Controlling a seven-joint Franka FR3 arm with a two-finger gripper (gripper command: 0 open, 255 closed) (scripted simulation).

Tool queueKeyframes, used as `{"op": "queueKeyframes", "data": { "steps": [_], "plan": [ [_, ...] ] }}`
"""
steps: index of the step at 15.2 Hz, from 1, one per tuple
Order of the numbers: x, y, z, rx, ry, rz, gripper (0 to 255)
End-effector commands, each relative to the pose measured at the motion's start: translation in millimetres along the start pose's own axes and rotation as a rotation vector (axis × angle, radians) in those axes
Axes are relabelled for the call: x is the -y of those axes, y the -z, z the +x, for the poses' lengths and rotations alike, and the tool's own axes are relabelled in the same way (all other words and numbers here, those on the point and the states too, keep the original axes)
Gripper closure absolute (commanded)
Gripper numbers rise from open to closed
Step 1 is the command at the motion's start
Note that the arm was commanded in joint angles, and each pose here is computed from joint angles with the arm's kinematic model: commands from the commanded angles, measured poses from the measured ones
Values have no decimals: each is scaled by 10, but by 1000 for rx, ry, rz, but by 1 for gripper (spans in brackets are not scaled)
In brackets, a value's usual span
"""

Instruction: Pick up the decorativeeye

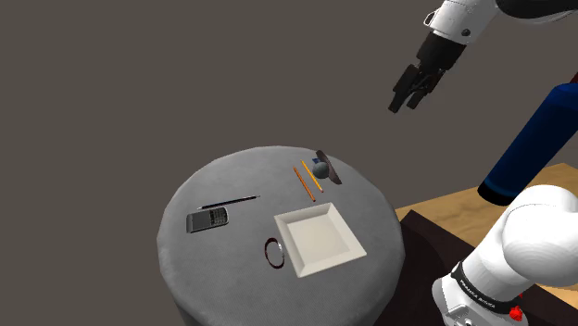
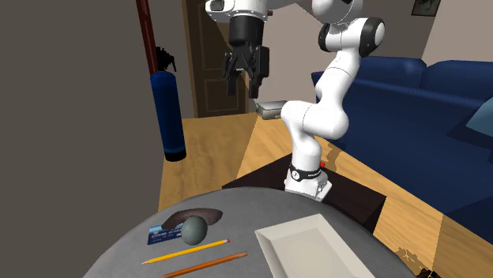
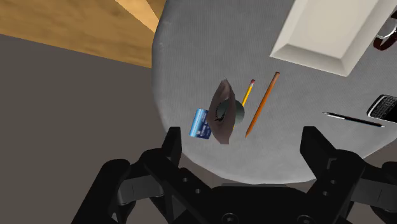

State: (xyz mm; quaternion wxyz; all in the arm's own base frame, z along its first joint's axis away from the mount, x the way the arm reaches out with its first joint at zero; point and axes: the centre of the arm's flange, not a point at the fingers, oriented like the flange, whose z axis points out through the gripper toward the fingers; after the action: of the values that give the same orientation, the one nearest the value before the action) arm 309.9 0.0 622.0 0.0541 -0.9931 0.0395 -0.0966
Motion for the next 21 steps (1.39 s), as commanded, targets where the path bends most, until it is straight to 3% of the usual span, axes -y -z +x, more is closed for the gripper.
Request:
{"op": "queueKeyframes", "data": {
  "steps": [1,20,21],
  "plan": [
    [0,0,0,0,0,0,0],
    [518,-2438,760,67,33,-196,0],
    [521,-2468,768,68,33,-198,0]
  ]
}}
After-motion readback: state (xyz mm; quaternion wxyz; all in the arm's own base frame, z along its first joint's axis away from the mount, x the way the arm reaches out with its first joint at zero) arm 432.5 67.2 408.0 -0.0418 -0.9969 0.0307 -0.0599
